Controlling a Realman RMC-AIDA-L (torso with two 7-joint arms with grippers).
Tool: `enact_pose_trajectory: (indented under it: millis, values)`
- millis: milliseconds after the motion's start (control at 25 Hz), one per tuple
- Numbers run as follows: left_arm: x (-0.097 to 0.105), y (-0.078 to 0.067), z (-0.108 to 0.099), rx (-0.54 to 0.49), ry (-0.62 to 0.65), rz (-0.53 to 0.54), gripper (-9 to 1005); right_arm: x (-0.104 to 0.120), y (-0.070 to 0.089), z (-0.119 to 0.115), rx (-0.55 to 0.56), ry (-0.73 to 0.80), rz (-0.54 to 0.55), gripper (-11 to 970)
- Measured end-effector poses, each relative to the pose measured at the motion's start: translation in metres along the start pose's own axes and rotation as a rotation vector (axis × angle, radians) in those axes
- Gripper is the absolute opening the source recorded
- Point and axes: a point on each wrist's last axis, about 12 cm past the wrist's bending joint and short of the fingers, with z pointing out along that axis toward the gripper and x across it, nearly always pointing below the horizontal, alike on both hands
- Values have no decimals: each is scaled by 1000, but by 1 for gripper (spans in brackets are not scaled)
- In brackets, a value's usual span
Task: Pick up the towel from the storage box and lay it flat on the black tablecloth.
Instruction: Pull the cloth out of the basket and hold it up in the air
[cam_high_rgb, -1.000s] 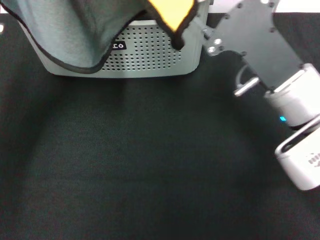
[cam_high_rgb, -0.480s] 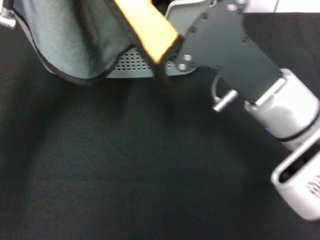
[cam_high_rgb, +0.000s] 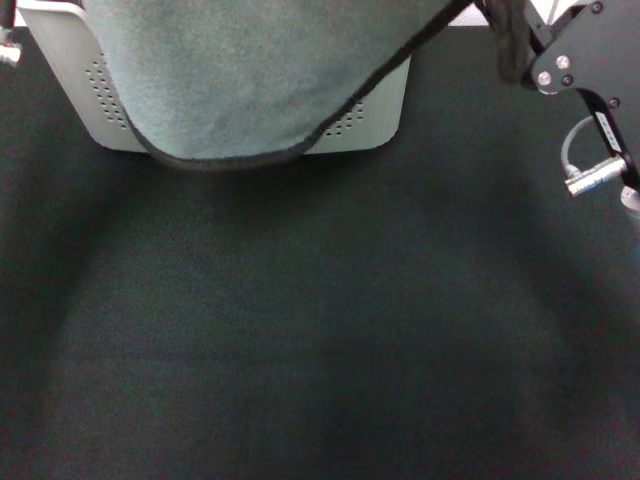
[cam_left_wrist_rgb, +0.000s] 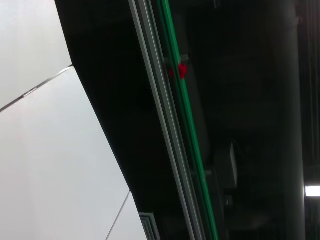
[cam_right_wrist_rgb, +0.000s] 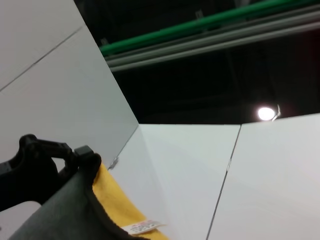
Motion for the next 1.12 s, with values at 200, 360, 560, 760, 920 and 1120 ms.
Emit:
enact_pose_trajectory:
  millis: [200,360,560,760,920,1120]
  values:
    - [2,0,1,2,2,-4,26,10,4,6,-52,35,66,712]
    - [2,0,0,-1,2,-2,26,12,12,10,-105,47,109,711]
    - [3,-1,-1,-4,3,1,26,1,20,11,-146,-34,131,710]
    - [3,0,-3,-11,3,-1,26,-11,8,1,-64,-109,173,710]
    - [3,0,-2,-9,3,-3,27,-2,-3,2,-32,-57,214,709]
    - [5,0,1,1,4,-7,27,13,3,17,-83,28,230,708]
